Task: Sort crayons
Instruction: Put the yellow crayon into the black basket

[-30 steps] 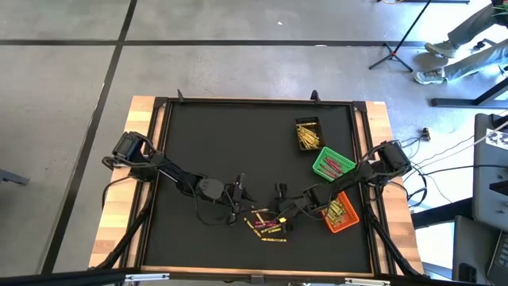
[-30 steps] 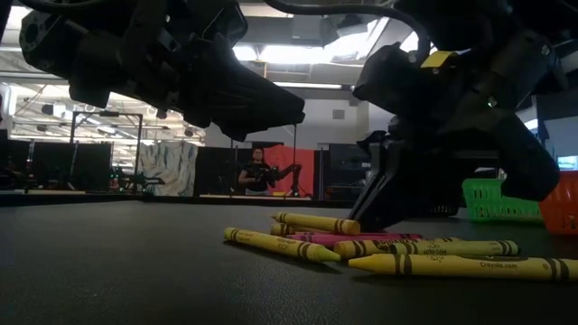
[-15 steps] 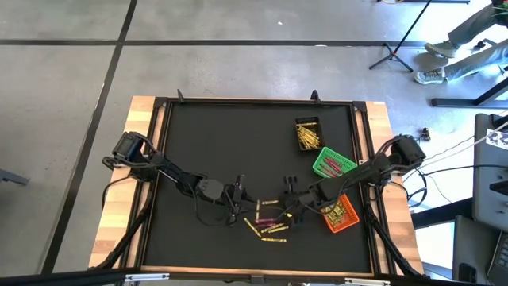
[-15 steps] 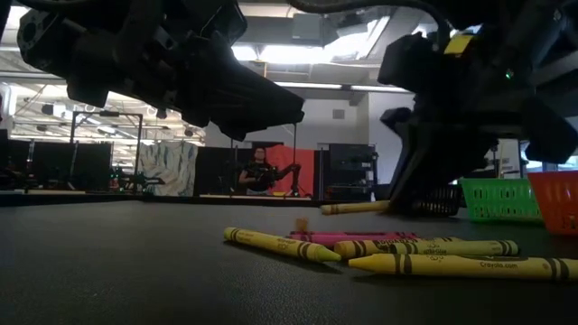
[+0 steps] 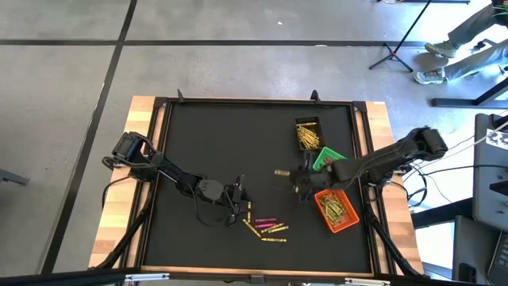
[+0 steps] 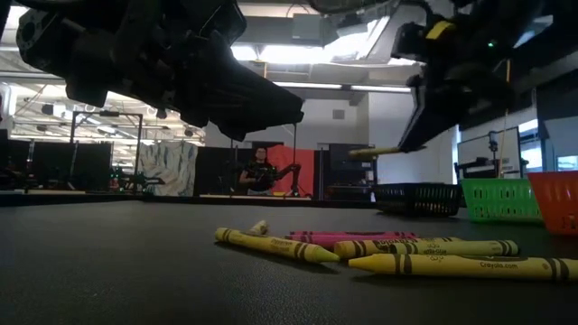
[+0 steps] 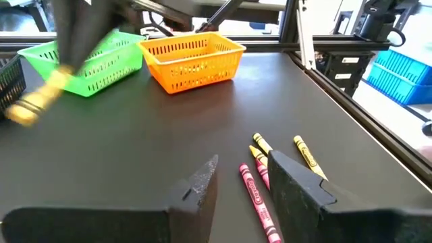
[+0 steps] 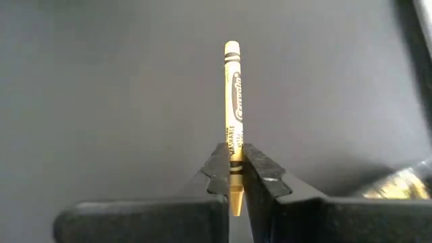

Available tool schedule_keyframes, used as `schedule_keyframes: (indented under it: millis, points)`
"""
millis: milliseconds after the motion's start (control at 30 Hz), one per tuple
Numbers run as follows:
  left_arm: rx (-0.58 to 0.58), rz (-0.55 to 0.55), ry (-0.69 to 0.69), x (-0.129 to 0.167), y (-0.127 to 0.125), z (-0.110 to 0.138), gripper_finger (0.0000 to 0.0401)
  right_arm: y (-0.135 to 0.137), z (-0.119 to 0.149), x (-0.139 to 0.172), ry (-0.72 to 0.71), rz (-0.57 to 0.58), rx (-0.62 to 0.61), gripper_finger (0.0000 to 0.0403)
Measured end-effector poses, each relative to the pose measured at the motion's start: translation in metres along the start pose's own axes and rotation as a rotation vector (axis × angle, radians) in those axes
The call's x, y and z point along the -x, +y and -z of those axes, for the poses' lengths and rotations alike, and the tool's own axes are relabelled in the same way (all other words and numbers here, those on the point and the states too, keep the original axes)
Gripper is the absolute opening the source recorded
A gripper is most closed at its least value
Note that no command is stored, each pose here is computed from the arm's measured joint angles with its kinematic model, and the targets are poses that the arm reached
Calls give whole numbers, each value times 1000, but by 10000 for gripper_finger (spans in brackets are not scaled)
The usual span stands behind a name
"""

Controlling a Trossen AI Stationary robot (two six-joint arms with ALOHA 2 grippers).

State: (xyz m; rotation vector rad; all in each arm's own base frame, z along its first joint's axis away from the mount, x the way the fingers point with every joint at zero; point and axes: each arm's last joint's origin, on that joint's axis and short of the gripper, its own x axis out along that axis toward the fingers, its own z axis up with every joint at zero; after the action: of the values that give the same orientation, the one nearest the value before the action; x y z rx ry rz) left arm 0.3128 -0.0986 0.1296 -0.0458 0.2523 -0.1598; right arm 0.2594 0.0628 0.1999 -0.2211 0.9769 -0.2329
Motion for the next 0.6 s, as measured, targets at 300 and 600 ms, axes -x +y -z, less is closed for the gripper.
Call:
schedule_keyframes:
  millis: [300, 600]
  points:
    - [-1, -20, 4, 0, 0, 1, 114, -104, 41, 3, 53, 211, -314, 18]
    - [-1, -21, 4, 0, 0, 1, 114, -145, 85, -23, 126, 296, -503, 29]
